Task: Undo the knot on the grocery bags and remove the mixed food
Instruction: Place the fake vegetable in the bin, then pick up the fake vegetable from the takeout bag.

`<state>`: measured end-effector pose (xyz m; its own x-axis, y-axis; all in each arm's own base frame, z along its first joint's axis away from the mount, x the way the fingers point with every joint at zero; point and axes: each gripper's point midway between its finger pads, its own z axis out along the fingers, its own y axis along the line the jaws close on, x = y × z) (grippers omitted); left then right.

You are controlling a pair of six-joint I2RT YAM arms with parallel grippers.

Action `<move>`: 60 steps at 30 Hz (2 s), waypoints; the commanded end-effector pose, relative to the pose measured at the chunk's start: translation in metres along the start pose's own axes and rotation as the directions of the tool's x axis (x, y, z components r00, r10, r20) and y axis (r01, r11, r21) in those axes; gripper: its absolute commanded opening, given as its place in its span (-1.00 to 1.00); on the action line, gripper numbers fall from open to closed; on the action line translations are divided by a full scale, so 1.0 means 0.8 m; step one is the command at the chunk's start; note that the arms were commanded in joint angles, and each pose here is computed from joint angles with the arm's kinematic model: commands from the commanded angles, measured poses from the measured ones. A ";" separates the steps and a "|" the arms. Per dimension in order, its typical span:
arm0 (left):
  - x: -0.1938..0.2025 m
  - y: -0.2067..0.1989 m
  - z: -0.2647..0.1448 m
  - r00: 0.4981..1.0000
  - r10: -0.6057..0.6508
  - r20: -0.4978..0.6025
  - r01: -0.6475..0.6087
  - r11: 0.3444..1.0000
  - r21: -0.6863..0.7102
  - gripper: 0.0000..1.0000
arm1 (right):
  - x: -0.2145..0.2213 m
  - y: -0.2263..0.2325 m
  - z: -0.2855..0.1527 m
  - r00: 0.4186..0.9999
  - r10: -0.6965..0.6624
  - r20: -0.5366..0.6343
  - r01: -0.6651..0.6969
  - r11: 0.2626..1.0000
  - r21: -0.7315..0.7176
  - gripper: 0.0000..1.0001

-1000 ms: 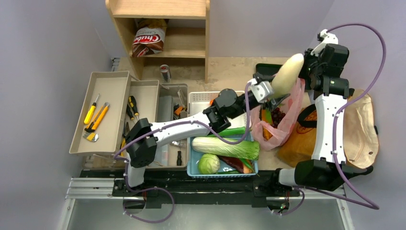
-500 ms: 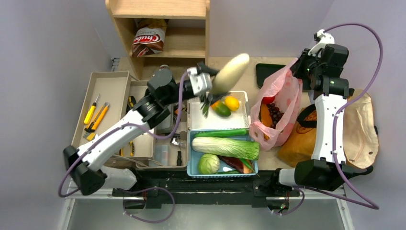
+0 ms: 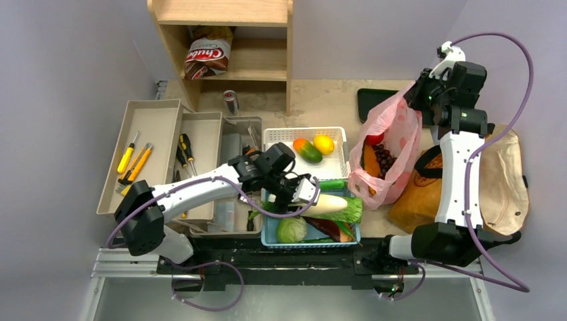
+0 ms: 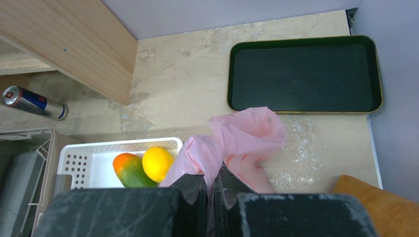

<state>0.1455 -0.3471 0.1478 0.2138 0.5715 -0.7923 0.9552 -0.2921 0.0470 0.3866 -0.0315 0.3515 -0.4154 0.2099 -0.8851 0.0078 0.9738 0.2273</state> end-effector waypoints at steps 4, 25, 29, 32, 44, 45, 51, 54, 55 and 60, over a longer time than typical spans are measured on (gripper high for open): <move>0.004 -0.008 0.013 0.994 0.104 -0.027 -0.104 0.995 0.003 0.01 | -0.024 0.011 -0.016 0.997 -0.035 0.063 0.037 0.999 -0.031 -1.00; -0.041 0.001 -0.003 0.995 0.098 0.021 -0.097 0.994 -0.054 0.82 | -0.019 0.011 -0.014 0.998 -0.039 0.048 0.041 0.998 -0.038 -1.00; -0.070 -0.010 -0.020 0.990 0.116 0.083 -0.113 0.993 -0.038 1.00 | -0.017 0.015 -0.014 0.998 -0.041 0.040 0.044 0.997 -0.058 -1.00; -0.101 -0.013 -0.051 0.982 0.086 0.168 -0.082 0.996 -0.032 1.00 | -0.015 0.022 -0.017 0.998 -0.046 0.036 0.049 0.995 -0.086 -1.00; -0.273 0.127 -0.114 0.902 0.111 0.417 0.022 0.953 -0.301 0.45 | -0.016 0.055 -0.038 0.997 -0.066 0.033 0.071 0.973 -0.217 -1.00; -0.289 0.138 -0.106 0.893 0.120 0.435 0.018 0.954 -0.300 0.24 | -0.015 0.053 -0.039 0.997 -0.070 0.033 0.075 0.975 -0.208 -1.00; -0.339 0.161 -0.011 0.859 0.217 0.464 -0.076 0.950 -0.304 -0.64 | -0.018 0.045 -0.043 0.997 -0.065 0.048 0.072 0.985 -0.158 -1.00; -0.328 0.177 0.040 0.876 0.218 0.431 -0.075 0.943 -0.324 -0.76 | -0.027 0.034 -0.042 0.996 -0.052 0.068 0.059 0.993 -0.101 -1.00; -0.322 0.188 0.055 0.884 0.217 0.415 -0.066 0.935 -0.349 -0.78 | -0.030 0.033 -0.044 0.996 -0.047 0.076 0.053 0.994 -0.090 -1.00; -0.274 0.265 0.095 0.935 0.159 0.318 0.042 0.840 -0.541 -0.64 | -0.039 0.042 -0.055 0.996 -0.022 0.089 0.032 0.994 -0.108 -1.00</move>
<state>0.2229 -0.5854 0.2607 0.2430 0.2551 -0.9359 0.9700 -0.0708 0.2326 0.3667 -0.0090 0.3613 -0.4402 0.1855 -0.8785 -0.1012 0.9619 0.2538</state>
